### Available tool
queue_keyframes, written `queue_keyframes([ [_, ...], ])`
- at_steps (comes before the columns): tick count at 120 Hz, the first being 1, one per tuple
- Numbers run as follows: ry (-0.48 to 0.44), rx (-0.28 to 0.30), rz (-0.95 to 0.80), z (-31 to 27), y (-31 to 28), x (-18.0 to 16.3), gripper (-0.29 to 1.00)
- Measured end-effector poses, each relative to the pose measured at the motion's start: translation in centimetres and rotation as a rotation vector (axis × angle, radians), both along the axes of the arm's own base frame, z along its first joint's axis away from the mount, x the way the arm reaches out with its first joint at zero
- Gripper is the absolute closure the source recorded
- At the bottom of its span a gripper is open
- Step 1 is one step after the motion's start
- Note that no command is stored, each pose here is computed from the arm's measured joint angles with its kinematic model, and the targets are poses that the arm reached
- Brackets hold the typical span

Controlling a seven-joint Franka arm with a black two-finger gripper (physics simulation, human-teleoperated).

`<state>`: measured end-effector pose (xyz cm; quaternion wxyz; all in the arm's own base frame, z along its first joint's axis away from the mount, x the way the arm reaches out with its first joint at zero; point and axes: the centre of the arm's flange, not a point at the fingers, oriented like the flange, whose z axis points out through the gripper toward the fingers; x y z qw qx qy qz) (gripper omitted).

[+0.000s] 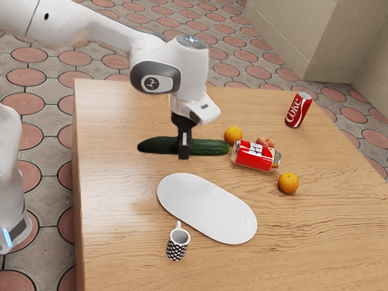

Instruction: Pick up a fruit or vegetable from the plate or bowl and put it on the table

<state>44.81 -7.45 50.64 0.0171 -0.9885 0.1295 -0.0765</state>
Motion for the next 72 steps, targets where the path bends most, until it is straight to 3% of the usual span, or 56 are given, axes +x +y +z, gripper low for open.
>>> queue_keyframes([
  [34, 0.025, -0.042, 0.172, -0.6, 10.6, 0.4, 0.52],
  [53, 0.031, -0.033, 0.184, -0.9, 12.5, 0.4, 0.52],
  [72, 0.031, -0.029, 0.173, -0.9, 12.6, 0.4, 0.18],
])
